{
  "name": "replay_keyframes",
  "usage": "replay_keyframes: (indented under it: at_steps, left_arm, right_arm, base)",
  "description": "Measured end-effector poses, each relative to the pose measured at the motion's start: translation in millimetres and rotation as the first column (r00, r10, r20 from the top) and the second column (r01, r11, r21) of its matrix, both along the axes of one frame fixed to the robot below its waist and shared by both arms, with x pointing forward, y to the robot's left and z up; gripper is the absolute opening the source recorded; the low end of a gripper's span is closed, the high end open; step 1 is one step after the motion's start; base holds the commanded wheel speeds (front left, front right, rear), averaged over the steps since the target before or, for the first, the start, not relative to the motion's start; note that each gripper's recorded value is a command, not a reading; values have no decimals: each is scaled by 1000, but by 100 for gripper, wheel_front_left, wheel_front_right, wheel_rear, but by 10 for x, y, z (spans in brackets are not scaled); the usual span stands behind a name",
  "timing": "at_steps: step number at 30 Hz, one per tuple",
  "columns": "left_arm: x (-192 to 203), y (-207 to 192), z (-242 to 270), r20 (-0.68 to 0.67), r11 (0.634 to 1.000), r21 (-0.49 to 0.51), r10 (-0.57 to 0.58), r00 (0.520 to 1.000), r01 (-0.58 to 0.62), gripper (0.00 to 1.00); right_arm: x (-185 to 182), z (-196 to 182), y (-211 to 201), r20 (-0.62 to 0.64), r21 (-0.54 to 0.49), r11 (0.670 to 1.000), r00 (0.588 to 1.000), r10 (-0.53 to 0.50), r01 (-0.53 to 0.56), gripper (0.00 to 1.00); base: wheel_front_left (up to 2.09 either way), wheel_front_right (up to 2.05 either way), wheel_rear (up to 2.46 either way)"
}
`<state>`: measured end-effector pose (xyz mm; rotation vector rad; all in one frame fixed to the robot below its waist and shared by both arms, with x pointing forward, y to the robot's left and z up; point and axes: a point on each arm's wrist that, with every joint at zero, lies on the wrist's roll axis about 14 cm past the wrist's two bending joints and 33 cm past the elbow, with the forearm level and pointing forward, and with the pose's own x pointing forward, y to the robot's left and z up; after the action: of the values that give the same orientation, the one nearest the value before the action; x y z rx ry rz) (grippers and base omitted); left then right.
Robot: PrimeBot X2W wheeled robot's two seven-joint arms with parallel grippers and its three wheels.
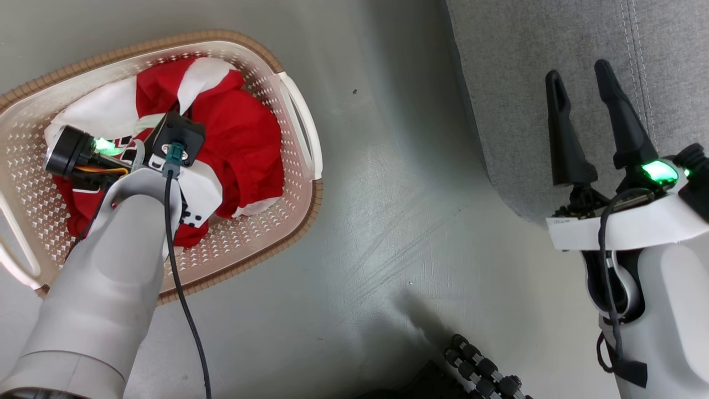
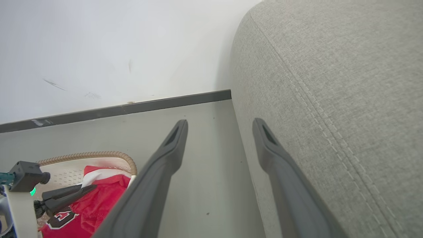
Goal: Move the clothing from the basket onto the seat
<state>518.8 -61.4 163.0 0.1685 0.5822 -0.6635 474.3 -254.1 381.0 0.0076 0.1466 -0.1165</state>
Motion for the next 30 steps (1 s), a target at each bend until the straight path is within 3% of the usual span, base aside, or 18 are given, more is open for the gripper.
replay_keyframes:
  at_steps: [17,30]
  left_arm:
    - [272,182,410,138,1000,-30,7,990,-3,0]
    - [619,510,1213,315,987,-126,132,940,-97,0]
  right_arm:
    - [264,112,232,56,-11,997,995,83,-83,100]
    - [461,305,625,111,-19,980,973,200,-199,100]
  base:
    - [0,0,0]
    - [0,0,0]
